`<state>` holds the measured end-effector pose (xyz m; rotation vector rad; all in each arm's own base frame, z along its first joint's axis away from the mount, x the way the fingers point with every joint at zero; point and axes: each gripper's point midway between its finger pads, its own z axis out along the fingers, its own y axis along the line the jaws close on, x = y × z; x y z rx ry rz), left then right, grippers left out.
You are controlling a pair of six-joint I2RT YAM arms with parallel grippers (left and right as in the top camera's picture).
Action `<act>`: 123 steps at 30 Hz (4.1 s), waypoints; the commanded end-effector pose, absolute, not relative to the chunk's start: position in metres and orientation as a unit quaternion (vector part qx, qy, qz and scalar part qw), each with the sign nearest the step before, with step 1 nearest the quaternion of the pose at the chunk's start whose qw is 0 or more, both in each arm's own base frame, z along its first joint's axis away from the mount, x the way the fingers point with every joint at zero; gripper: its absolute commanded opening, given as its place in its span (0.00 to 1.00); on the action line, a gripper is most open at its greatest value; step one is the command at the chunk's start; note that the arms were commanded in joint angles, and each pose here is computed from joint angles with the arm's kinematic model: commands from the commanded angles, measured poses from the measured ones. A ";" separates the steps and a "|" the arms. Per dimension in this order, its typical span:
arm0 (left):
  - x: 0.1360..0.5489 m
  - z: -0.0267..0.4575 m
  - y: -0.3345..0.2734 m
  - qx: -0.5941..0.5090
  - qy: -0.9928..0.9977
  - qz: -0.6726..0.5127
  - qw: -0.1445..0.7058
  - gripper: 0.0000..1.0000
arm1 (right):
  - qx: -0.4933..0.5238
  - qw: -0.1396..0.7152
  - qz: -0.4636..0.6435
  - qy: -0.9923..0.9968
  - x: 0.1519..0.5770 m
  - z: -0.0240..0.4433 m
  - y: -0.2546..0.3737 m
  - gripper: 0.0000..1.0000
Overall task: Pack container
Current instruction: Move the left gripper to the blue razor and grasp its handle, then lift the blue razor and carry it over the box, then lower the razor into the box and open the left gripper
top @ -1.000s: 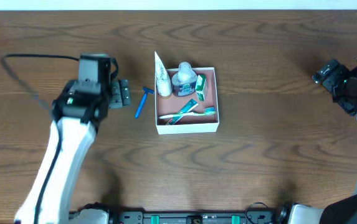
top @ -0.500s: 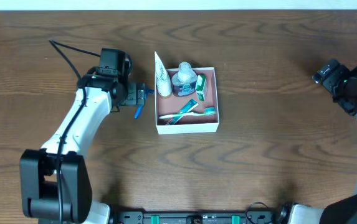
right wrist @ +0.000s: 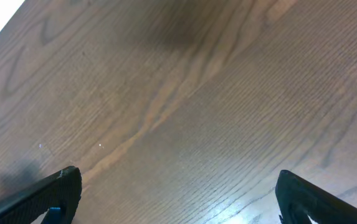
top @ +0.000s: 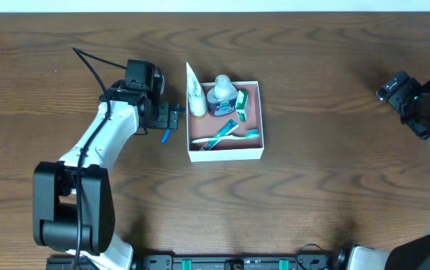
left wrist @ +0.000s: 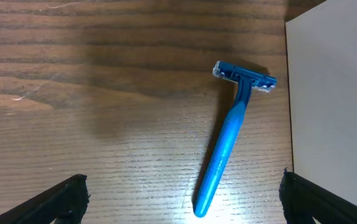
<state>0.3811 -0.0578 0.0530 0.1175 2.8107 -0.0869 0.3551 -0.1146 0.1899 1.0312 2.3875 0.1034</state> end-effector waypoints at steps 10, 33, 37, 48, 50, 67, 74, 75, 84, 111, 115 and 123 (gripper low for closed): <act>0.381 0.037 -0.059 0.049 0.988 -0.034 0.142 0.98 | 0.389 0.272 0.036 0.879 0.356 0.195 -0.118 0.99; 0.385 0.001 -0.059 0.049 0.990 -0.032 0.128 0.98 | 0.389 0.272 0.037 0.880 0.356 0.195 -0.118 0.99; 0.383 -0.008 -0.059 0.049 0.991 -0.031 0.117 0.98 | 0.389 0.272 0.037 0.880 0.356 0.195 -0.118 0.99; 0.382 -0.014 -0.058 0.048 0.992 -0.029 0.111 0.38 | 0.389 0.272 0.037 0.880 0.356 0.195 -0.118 0.99; 0.382 -0.014 -0.058 0.048 0.992 -0.029 0.110 0.31 | 0.389 0.272 0.037 0.880 0.356 0.195 -0.118 0.99; 0.385 0.049 -0.059 0.036 0.988 -0.034 0.145 0.06 | 0.389 0.272 0.037 0.879 0.356 0.195 -0.118 0.99; 0.391 0.161 -0.059 0.037 0.959 -0.047 0.276 0.06 | 0.389 0.272 0.036 0.880 0.356 0.195 -0.118 0.99; 0.388 0.182 -0.059 0.038 0.951 -0.049 0.302 0.06 | 0.389 0.272 0.036 0.879 0.356 0.195 -0.118 0.99; 0.338 0.295 -0.100 0.184 0.871 -0.085 0.447 0.06 | 0.389 0.272 0.036 0.880 0.356 0.195 -0.118 0.99; 0.310 0.147 -0.228 0.662 0.708 0.038 0.242 0.06 | 0.389 0.272 0.036 0.880 0.356 0.195 -0.118 0.99; 0.313 0.139 -0.230 0.664 0.709 0.037 0.235 0.07 | 0.389 0.272 0.037 0.880 0.356 0.195 -0.118 0.99; 0.320 0.144 -0.235 0.660 0.705 0.039 0.255 0.70 | 0.389 0.272 0.037 0.879 0.356 0.195 -0.118 0.99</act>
